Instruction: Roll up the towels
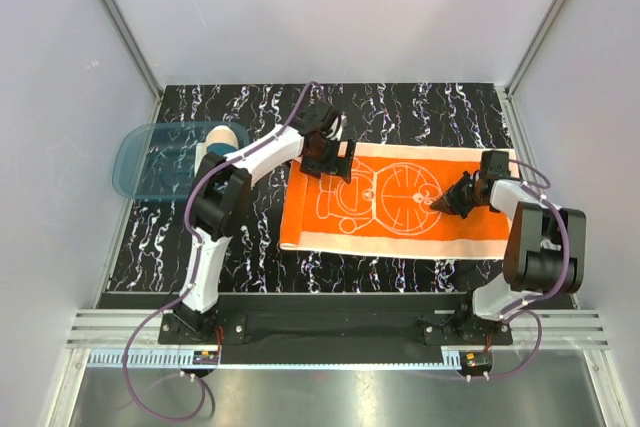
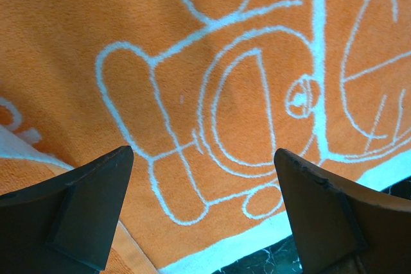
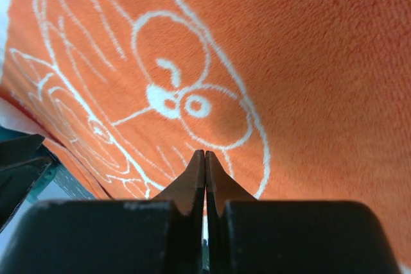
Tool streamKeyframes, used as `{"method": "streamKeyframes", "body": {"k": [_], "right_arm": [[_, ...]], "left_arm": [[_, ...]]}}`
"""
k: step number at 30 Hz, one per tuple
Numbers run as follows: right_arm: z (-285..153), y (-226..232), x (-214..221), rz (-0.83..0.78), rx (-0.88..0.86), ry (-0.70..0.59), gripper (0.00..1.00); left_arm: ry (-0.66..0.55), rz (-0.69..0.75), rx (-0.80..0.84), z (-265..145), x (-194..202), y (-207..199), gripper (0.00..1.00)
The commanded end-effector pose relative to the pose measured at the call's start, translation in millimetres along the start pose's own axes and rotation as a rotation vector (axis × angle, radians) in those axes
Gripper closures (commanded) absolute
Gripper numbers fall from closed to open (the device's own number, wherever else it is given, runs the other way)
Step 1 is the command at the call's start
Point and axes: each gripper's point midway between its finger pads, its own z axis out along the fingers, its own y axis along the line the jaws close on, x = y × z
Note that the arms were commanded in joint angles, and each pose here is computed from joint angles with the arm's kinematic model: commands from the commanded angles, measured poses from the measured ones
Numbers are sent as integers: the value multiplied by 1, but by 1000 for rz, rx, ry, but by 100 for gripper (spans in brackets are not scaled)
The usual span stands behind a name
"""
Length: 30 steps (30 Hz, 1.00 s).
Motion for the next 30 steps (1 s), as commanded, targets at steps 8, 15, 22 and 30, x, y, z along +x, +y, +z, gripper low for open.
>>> {"method": "streamKeyframes", "body": {"k": [8,15,22,30], "right_arm": [[28,-13,-2,6,11,20,100],[29,-18,-2,1,37,28,100],[24,-14,-5,-9,42,15,100],[-40,10,-42,-125,109,-167,100]], "left_arm": [[-25,-48,-140,-10,-13,80,1],[-23,-118,-285,-46,-14,155,1],[-114,-57,-304,-95,-36,140,1],[-211,-9,-286,-131,-29,90,1]]}}
